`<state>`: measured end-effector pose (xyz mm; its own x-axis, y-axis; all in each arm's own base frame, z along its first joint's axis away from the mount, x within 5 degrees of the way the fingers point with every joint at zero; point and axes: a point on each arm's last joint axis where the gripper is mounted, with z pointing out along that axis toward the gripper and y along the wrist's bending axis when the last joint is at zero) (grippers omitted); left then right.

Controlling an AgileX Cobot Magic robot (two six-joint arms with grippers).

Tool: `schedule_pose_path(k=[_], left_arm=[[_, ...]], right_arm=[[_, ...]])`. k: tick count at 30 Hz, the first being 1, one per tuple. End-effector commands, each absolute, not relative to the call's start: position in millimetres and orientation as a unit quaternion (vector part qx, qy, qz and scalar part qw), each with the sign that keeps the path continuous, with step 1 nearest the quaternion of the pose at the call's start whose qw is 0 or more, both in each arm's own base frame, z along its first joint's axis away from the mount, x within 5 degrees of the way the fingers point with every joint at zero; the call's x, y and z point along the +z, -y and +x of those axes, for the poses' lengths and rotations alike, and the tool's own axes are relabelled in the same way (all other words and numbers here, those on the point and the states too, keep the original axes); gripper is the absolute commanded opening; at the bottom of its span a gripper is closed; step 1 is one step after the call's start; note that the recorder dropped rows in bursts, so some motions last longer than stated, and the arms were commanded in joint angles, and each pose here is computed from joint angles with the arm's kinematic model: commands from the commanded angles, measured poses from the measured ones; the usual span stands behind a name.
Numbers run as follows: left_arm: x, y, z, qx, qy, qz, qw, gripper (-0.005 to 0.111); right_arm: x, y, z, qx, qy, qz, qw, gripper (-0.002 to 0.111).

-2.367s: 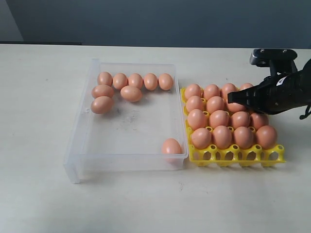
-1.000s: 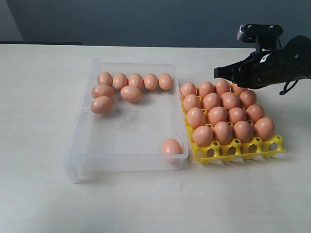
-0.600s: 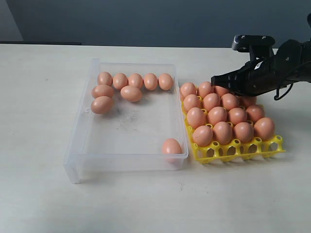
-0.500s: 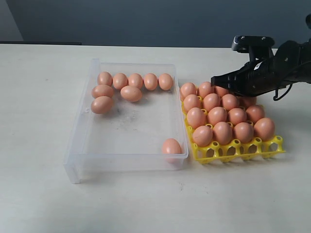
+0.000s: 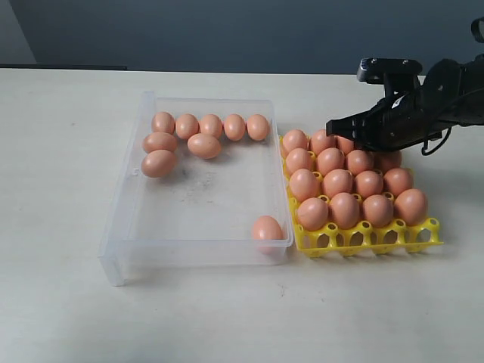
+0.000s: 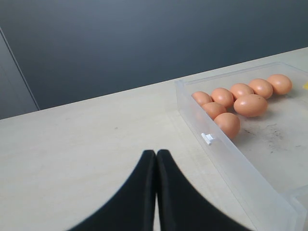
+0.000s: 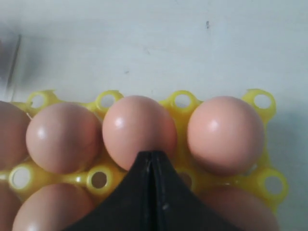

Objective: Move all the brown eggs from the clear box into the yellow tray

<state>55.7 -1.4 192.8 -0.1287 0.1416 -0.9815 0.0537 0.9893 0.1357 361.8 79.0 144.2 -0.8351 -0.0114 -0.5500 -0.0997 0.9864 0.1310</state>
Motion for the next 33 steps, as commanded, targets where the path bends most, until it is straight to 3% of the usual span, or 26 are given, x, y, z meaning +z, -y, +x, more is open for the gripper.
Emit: schedule_pose_path(k=[1,10,18,26,33], left_arm=[[194,2,56,0.032,-0.745,0.064,0.663,0.0],[194,2,56,0.032,-0.745,0.064,0.663,0.0],[194,2,56,0.032,-0.745,0.064,0.663,0.0],[194,2,56,0.032,-0.745,0.064,0.663,0.0],[194,2,56,0.032,-0.745,0.064,0.663,0.0]], right_arm=[[140,-79,359,0.077,-0.961,-0.034,0.264,-0.001],[139,-79,357,0.075,-0.963,-0.045,0.254,-0.001],[194,-77,353,0.08,-0.936,-0.053,0.338,-0.001],[218,-75,328,0.084,-0.952,-0.081,0.282,-0.001],[218,-75,316,0.085,-0.965,-0.092,0.23,-0.001]])
